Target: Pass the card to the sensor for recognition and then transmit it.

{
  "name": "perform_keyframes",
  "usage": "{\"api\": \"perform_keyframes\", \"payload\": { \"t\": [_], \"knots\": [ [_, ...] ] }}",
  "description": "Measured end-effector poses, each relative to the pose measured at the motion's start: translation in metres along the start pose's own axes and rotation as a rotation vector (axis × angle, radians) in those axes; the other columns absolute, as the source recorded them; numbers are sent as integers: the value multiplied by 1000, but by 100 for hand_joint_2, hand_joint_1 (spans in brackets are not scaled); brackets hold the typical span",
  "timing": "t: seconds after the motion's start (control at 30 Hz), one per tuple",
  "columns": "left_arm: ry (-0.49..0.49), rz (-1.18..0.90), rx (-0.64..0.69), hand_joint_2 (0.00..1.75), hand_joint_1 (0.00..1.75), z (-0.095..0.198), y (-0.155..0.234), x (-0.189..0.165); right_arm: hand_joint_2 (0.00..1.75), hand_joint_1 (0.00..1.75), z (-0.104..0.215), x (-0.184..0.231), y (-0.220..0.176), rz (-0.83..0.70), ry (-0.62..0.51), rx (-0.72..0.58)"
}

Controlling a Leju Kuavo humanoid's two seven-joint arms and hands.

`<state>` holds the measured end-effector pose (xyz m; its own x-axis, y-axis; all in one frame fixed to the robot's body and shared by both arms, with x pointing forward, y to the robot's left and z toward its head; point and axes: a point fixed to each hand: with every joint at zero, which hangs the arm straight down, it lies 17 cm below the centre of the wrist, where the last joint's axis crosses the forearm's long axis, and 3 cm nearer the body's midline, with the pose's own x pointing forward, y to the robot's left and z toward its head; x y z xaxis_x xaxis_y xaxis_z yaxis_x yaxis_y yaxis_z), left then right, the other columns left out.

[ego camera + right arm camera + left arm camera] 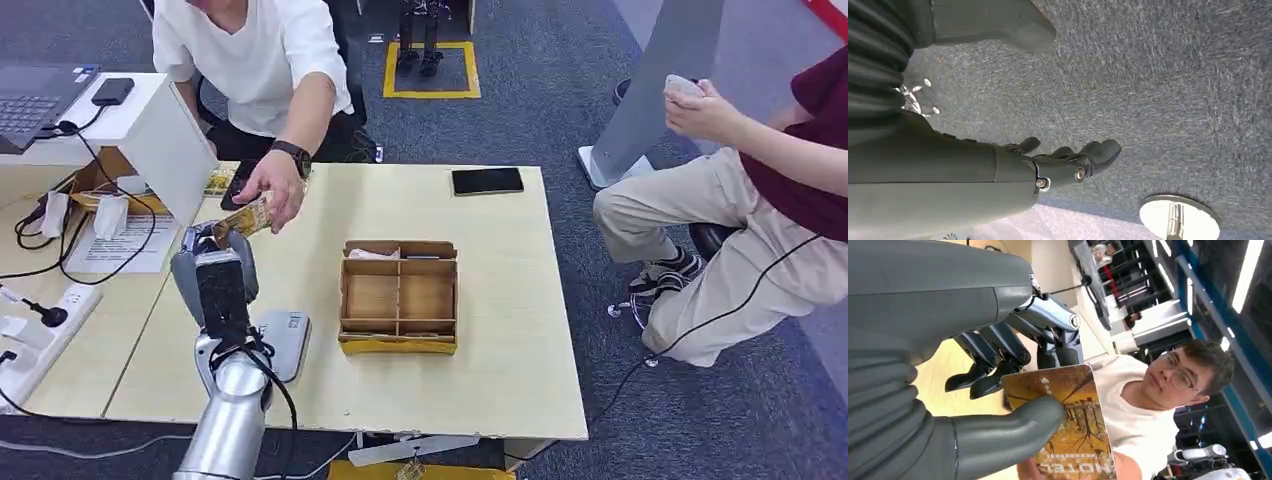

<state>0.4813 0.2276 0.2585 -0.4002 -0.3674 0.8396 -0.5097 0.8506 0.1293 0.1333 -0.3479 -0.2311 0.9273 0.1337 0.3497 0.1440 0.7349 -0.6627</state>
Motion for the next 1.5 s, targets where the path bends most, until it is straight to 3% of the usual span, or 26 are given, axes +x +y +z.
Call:
{"api": "perform_keyframes", "payload": {
  "t": [0.4, 0.43, 0.47, 0.5, 0.77, 1.17, 1.5],
  "knots": [
    [-30, -60, -39, 175, 175, -26, -15, 1, 175, 0, 1, 8, 4, 9, -12, 7],
    [-29, -62, -44, 175, 148, -26, -17, 1, 175, 0, 1, 9, 4, 9, -12, 7],
    [-28, -64, -53, 175, 65, -25, -19, 0, 175, 0, 1, 9, 4, 8, -12, 7],
    [-28, -66, -63, 175, 0, -24, -22, -1, 175, 0, 1, 9, 4, 8, -13, 7],
    [-4, -74, -146, 175, 0, -11, -42, -13, 175, 0, 1, 11, 4, -2, -12, 5],
    [4, -39, -134, 175, 0, -1, -33, -18, 175, 0, 1, 10, 3, -23, -8, 1],
    [-37, 150, -157, 175, 0, 46, -18, 12, 175, 0, 3, -5, 0, -46, 14, -9]
  ]
}}
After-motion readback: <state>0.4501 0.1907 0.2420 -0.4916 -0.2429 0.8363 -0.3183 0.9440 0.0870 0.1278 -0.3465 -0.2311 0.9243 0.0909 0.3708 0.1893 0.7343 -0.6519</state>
